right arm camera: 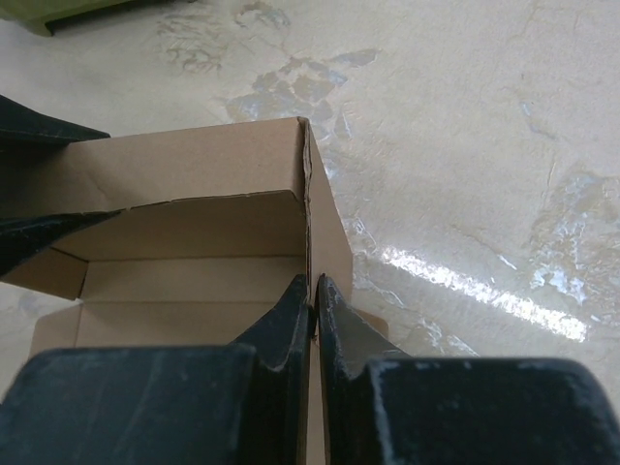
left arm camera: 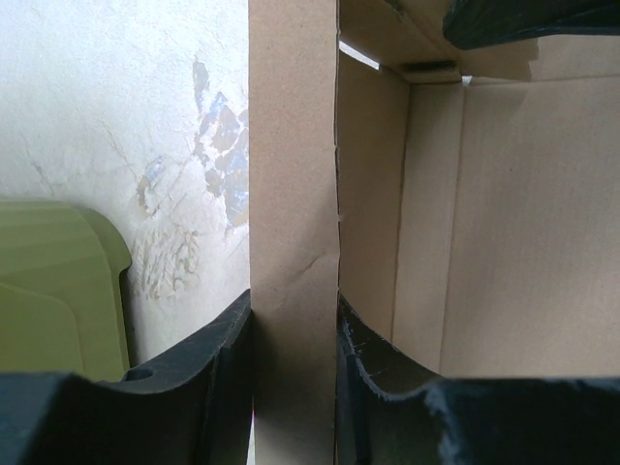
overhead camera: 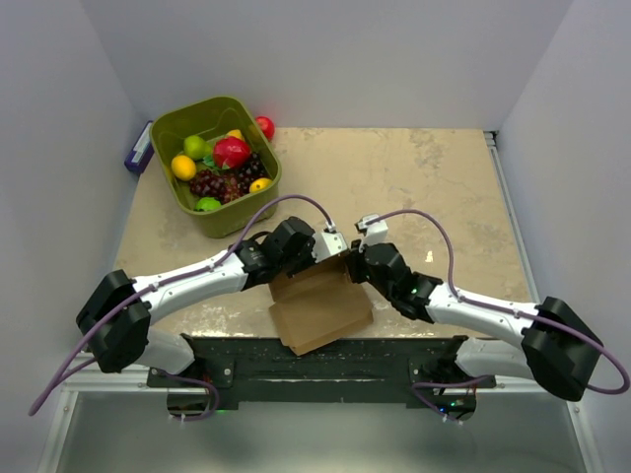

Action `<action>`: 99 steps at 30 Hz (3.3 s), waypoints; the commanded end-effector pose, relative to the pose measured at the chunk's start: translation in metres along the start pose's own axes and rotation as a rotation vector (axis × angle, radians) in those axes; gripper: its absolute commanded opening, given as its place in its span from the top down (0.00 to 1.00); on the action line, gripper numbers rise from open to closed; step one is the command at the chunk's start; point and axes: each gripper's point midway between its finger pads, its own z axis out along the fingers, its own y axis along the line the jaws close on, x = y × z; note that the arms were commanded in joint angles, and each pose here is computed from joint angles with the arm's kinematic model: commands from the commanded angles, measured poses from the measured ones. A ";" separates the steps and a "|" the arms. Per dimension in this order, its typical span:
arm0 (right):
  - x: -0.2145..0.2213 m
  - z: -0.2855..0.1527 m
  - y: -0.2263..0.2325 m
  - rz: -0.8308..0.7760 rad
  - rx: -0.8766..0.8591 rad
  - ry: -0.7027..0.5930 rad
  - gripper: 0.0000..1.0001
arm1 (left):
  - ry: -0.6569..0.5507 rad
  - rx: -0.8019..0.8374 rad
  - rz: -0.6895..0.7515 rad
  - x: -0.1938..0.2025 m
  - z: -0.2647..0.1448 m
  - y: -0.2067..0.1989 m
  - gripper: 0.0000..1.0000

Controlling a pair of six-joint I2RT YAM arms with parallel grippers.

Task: Fold the paper box

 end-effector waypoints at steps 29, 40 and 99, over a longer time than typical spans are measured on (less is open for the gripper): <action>-0.058 0.007 -0.085 0.071 0.247 -0.030 0.42 | 0.008 0.067 -0.009 0.005 0.000 -0.014 0.85; -0.031 0.014 -0.049 0.013 -0.003 0.023 0.41 | 0.013 0.072 -0.008 0.005 0.002 -0.015 0.85; -0.040 0.035 -0.013 -0.173 -0.248 -0.101 0.40 | 0.016 0.103 -0.005 0.007 0.004 -0.021 0.86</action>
